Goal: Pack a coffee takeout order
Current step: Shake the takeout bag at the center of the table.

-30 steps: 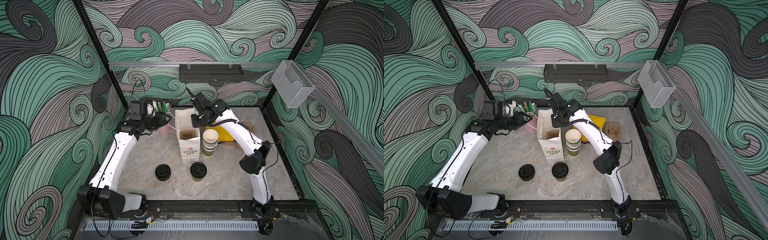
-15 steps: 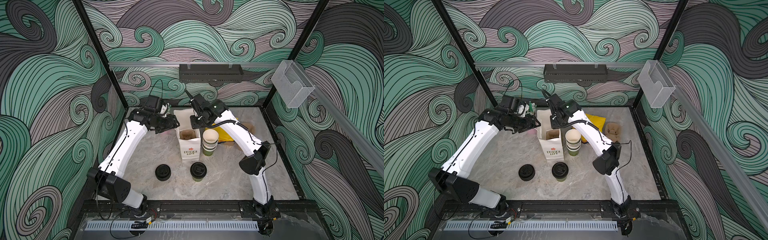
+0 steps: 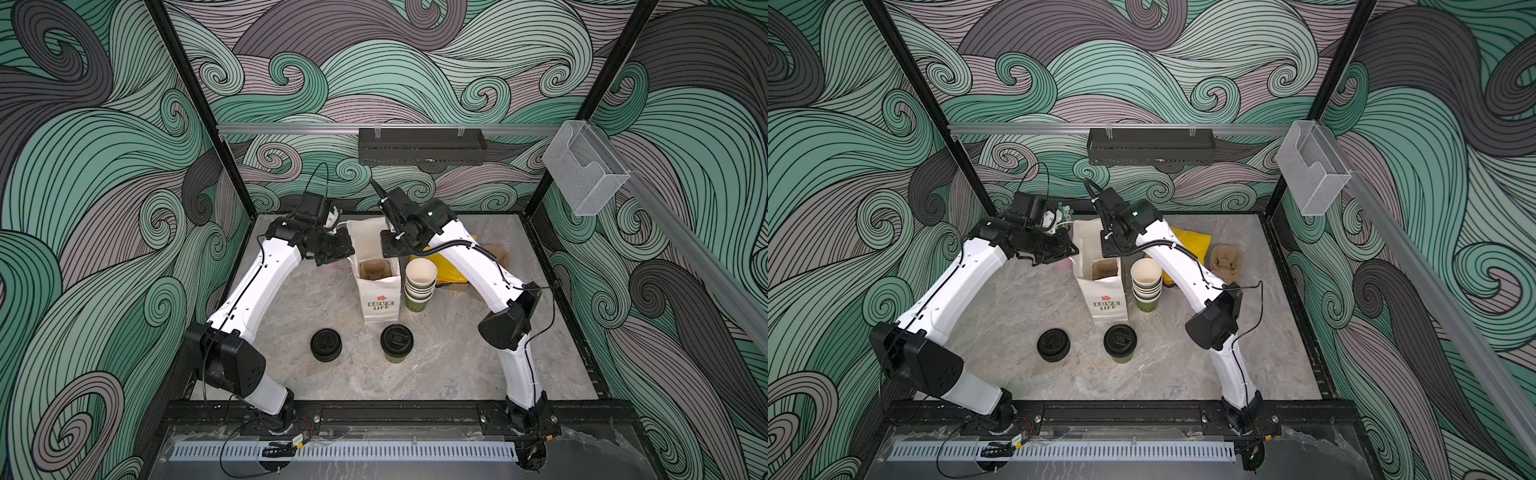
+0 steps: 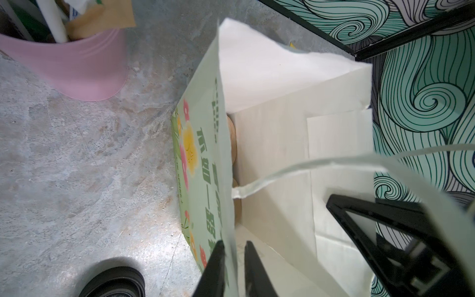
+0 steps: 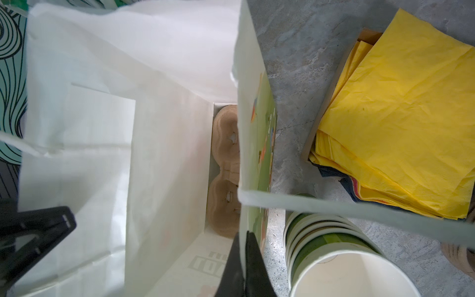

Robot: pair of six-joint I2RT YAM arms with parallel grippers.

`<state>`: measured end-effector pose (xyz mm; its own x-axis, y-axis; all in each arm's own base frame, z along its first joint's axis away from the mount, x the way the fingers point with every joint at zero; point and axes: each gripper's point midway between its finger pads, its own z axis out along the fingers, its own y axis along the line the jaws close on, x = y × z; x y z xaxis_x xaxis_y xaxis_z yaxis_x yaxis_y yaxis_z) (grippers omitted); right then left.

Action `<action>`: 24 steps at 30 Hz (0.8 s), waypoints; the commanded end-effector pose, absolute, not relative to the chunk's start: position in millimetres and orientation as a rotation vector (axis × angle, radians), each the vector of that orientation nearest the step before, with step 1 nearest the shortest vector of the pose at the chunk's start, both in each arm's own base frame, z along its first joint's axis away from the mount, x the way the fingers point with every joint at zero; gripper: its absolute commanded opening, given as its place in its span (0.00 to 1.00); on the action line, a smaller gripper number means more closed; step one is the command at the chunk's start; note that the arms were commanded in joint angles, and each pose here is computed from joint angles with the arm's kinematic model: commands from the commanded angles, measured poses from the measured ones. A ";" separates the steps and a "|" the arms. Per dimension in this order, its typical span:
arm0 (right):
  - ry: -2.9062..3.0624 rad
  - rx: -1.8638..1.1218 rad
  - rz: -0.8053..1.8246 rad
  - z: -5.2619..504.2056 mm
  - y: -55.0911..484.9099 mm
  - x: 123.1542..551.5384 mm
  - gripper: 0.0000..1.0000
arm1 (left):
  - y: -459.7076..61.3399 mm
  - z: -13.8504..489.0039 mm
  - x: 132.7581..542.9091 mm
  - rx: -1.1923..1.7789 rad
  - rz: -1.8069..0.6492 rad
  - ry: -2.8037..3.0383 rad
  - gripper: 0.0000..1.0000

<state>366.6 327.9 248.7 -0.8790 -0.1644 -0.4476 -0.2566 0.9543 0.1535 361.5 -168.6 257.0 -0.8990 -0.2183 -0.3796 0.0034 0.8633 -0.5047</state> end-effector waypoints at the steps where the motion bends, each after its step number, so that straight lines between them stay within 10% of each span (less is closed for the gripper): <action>1: 2.685 -0.283 0.294 248.2 326.0 359.6 0.00 | -172.0 260.3 367.8 -0.151 -0.719 2.576 0.12; 24: 2.324 -0.312 0.374 284.5 341.6 364.4 0.00 | -167.3 318.3 370.5 0.078 -0.679 2.148 0.00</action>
